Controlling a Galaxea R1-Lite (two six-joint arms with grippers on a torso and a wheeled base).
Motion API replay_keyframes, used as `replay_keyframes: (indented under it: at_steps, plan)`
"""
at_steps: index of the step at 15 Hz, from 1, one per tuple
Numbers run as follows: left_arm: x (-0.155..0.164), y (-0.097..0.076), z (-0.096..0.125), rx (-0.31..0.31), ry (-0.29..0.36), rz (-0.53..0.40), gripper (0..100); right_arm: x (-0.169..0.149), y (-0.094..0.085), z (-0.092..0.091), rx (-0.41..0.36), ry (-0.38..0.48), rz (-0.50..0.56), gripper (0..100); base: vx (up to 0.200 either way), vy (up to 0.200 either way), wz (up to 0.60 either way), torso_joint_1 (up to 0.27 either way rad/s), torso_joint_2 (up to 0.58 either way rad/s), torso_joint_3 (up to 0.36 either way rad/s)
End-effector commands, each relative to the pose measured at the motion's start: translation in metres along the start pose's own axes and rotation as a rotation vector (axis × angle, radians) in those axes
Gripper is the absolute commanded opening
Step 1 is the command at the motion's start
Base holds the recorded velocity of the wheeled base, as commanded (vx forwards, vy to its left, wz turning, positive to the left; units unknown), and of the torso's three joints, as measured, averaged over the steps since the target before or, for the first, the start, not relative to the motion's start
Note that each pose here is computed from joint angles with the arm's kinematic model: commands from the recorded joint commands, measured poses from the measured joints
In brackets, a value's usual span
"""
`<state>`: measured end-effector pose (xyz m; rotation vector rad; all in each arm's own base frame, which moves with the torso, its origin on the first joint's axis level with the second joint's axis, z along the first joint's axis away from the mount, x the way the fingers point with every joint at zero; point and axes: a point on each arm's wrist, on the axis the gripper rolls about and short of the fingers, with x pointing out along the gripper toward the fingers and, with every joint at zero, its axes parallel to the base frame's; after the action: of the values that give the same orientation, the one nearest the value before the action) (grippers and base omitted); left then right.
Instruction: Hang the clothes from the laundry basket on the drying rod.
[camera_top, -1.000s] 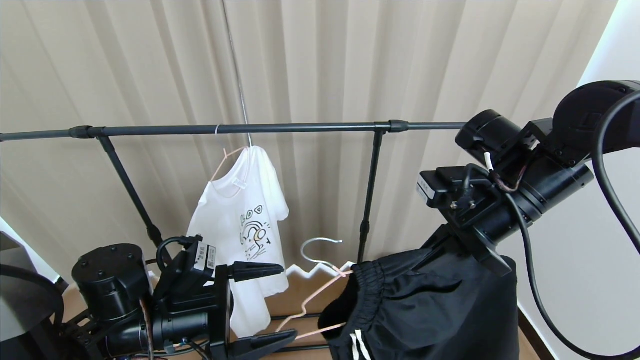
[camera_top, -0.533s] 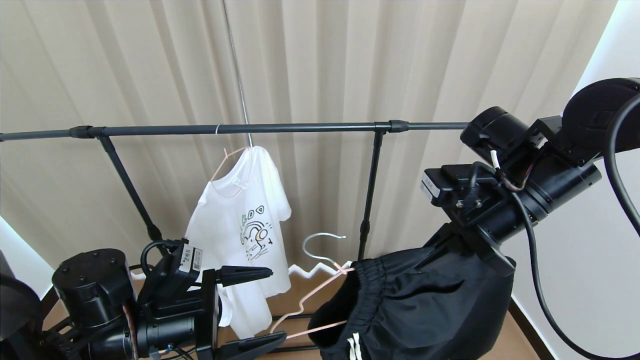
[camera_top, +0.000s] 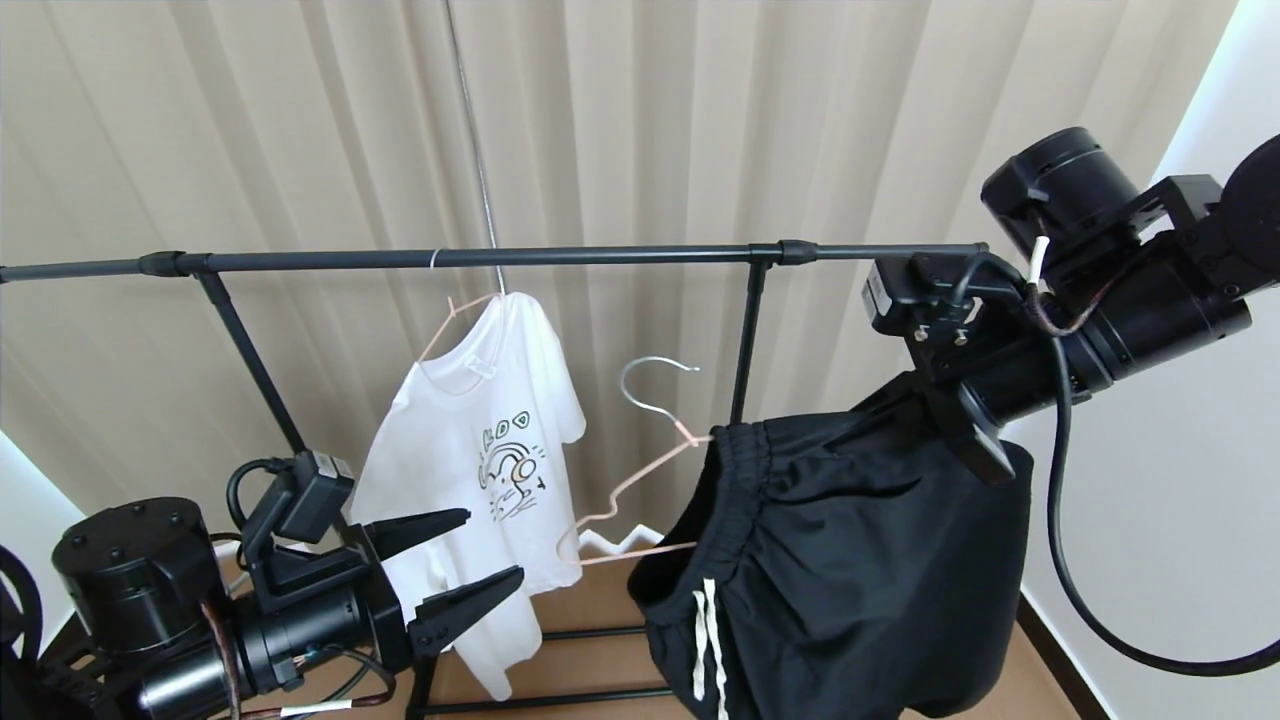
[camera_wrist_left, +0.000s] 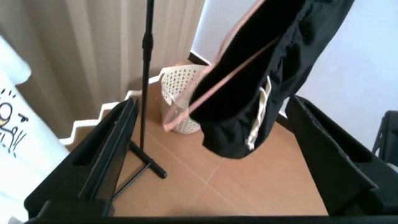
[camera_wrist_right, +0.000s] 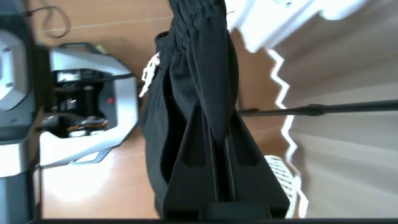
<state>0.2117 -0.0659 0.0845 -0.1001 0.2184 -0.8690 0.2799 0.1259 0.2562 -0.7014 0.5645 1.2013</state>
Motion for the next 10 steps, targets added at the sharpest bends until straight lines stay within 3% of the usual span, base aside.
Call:
replay_keyframes:
  at_steps: [1,3,6,8,10]
  plan:
    - [0.001,0.003,-0.010,-0.034,0.040,0.031,100,-0.011,0.004,0.004,-0.005,-0.049,-0.081,0,0.000,0.000,0.00,0.000,0.00,0.000]
    - [0.005,0.005,-0.026,-0.074,0.105,0.085,100,-0.015,0.012,0.001,-0.059,-0.106,-0.190,0,0.000,0.000,0.00,0.000,0.00,0.000]
    - [0.016,0.008,-0.046,-0.120,0.186,0.099,100,-0.016,0.023,-0.008,-0.113,-0.173,-0.270,0,0.000,0.000,0.00,0.000,0.00,0.000]
    - [0.027,0.005,-0.054,-0.148,0.219,0.100,100,-0.018,0.030,-0.012,-0.135,-0.203,-0.304,0,0.000,0.000,0.00,0.000,0.00,0.000]
    - [0.039,0.004,-0.056,-0.157,0.214,0.113,100,-0.019,0.035,-0.015,-0.155,-0.228,-0.332,0,0.000,0.000,0.00,0.000,0.00,0.000]
